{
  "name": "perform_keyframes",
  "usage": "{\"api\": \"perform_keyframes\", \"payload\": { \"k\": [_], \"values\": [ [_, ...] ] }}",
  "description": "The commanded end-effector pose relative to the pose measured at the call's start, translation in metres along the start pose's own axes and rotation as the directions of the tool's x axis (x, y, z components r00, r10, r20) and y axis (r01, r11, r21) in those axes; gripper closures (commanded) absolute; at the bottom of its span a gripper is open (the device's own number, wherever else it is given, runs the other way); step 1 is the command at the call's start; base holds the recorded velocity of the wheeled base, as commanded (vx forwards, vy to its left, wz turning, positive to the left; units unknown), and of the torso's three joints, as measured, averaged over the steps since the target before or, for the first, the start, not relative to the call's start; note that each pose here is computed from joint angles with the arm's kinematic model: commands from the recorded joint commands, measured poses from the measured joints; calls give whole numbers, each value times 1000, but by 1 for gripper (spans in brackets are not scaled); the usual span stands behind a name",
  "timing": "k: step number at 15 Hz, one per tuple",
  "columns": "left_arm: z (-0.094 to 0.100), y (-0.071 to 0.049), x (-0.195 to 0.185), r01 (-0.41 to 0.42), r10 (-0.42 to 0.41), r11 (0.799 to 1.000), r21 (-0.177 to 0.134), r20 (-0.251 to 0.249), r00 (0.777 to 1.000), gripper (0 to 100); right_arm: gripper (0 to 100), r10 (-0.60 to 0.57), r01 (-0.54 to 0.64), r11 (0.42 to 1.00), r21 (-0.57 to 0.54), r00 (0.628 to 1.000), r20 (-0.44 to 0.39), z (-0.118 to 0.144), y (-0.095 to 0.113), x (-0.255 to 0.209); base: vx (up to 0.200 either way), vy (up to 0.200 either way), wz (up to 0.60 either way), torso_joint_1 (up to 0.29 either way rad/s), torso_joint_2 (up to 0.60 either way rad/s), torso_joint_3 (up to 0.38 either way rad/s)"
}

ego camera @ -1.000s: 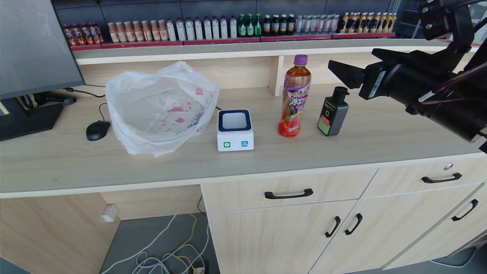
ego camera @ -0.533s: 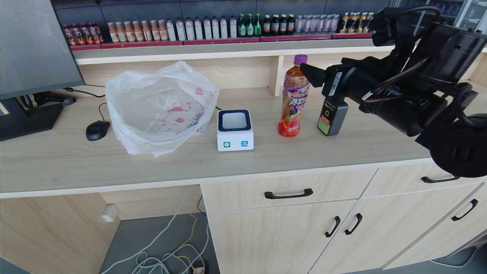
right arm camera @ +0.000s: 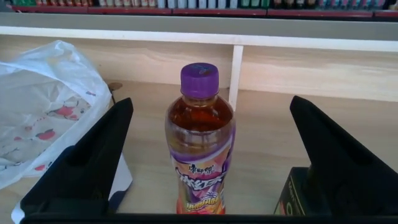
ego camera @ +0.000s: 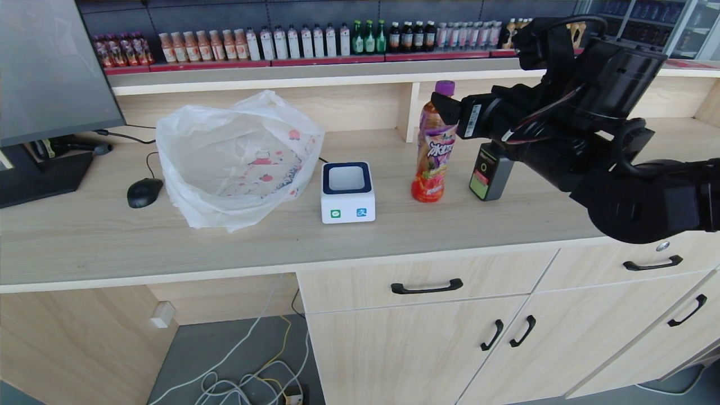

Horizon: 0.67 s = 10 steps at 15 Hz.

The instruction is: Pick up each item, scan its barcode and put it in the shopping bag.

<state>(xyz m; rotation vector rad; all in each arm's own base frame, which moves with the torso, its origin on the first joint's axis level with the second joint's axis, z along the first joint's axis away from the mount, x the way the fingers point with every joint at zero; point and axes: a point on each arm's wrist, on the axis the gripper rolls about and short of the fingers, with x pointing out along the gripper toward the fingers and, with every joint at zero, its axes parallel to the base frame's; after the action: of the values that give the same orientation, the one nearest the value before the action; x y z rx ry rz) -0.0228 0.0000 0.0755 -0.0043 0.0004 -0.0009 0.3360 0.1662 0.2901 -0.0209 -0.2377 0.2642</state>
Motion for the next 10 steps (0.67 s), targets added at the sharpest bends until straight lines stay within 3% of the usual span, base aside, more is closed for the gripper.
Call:
{"api": "perform_keyframes", "payload": {
  "k": [1,10],
  "values": [
    [0,0,0,-1,1,1000,0,0,1000,0,0,-22,22,1000,-4,1000,-9,0,3,10,0,0,0,0,0,0],
    [0,0,0,1,-1,1000,0,0,1000,0,0,-59,58,998,-7,998,-26,-14,8,27,0,0,0,0,0,0]
  ]
}}
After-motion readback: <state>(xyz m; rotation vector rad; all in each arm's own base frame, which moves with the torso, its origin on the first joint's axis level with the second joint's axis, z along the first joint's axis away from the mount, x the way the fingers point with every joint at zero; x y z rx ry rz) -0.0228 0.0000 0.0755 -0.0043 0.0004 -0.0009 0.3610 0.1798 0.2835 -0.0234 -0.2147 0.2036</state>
